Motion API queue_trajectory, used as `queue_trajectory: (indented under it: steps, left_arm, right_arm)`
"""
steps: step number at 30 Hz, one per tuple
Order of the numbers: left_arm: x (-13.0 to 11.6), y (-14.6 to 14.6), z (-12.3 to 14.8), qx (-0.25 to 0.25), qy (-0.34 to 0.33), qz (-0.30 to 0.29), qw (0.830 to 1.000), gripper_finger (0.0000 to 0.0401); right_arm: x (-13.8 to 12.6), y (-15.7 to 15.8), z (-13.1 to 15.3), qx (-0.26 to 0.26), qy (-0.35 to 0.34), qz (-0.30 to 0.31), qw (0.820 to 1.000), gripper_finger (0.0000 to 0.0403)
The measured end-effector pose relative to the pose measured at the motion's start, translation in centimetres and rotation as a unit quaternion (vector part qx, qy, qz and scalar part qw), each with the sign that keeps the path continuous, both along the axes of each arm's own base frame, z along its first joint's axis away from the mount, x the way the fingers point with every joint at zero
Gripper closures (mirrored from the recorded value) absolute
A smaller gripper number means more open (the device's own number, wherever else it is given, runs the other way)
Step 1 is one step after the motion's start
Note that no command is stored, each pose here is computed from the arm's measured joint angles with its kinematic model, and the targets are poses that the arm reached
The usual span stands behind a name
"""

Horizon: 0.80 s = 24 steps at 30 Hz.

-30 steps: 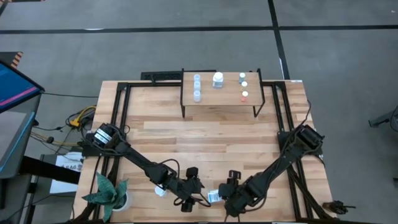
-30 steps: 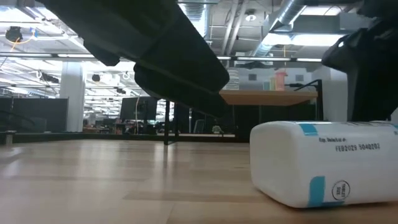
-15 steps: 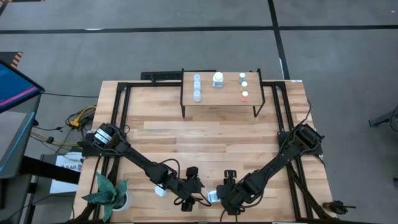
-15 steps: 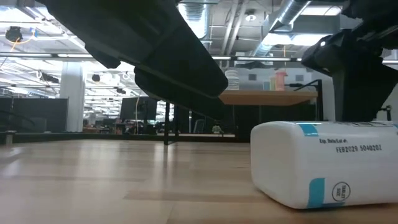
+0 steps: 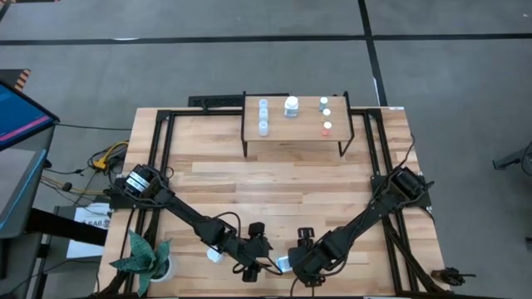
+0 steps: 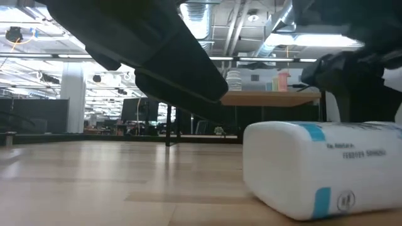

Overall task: Pick and place medicine bottles onto shelf by color
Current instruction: Put the right white big pill bottle on the shelf

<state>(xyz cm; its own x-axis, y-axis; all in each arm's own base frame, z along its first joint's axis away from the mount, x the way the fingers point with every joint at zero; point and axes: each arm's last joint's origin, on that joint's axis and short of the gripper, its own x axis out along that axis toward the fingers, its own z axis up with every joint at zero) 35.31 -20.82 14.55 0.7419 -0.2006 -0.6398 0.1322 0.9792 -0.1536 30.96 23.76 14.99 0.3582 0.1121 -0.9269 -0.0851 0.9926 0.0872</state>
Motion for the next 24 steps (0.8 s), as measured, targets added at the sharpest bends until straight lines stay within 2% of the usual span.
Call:
queue_trajectory:
  steps: [11,24]
  left_arm:
    - [0.0,0.2,-0.1,0.003,0.003,0.004,1.0,0.0154]
    - [0.0,0.2,-0.1,0.005,0.006,0.004,1.0,0.0154]
  right_arm:
    - [0.5,0.2,0.3,0.006,-0.027,0.026,0.999,0.0147]
    - [1.4,-0.5,0.5,0.014,-0.042,0.024,0.999,0.0147]
